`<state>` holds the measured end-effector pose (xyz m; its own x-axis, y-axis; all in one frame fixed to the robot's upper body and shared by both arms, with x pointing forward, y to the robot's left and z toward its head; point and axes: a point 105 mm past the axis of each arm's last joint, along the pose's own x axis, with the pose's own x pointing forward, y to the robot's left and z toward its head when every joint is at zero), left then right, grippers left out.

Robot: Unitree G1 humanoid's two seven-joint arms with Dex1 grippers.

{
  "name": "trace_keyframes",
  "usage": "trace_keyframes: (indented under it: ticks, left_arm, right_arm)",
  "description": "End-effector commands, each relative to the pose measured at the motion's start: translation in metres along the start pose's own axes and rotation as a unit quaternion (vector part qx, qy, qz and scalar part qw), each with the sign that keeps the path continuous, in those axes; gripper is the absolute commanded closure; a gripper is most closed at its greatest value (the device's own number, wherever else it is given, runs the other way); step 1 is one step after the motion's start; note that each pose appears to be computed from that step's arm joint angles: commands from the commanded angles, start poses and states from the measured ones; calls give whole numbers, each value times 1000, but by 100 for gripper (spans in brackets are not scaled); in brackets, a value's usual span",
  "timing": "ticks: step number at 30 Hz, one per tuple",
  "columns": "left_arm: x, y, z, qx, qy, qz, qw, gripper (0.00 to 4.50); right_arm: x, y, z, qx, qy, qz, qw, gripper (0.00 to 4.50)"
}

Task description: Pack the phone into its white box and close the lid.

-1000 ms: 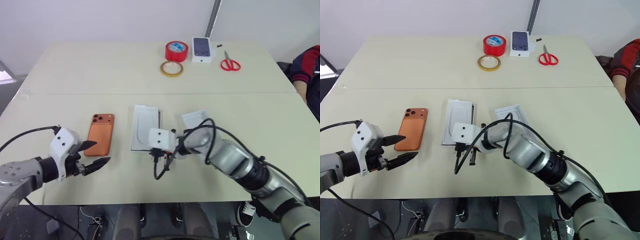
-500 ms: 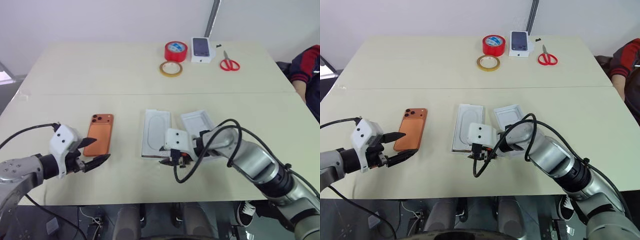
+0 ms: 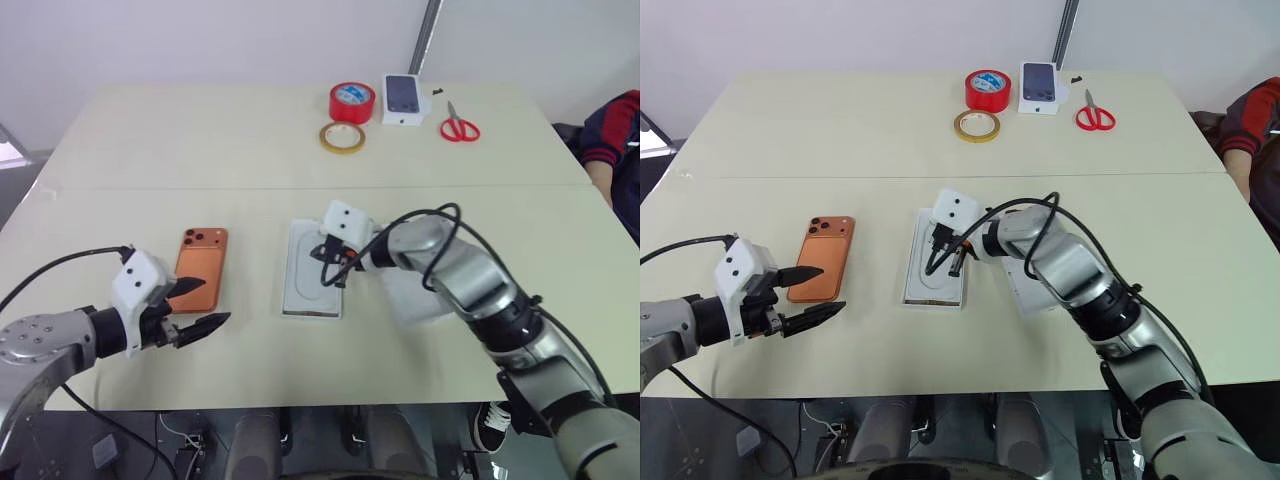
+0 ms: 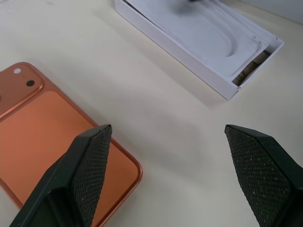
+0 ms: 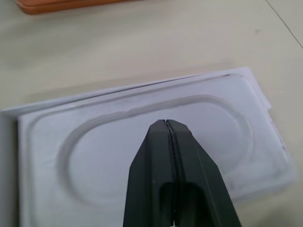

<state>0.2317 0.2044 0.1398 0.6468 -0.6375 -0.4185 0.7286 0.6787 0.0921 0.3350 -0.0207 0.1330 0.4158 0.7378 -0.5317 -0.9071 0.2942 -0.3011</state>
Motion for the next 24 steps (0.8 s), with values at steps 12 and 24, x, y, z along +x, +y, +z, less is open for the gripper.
trace_keyframes:
  ticks: [12,24]
  left_arm:
    - [0,-11,10,19,-19,-9,1000,49]
    - [2,-9,11,18,-18,-14,1000,49]
  right_arm:
    - [-5,42,-2,-69,7,109,992,445]
    - [-11,55,-5,-65,7,140,988,445]
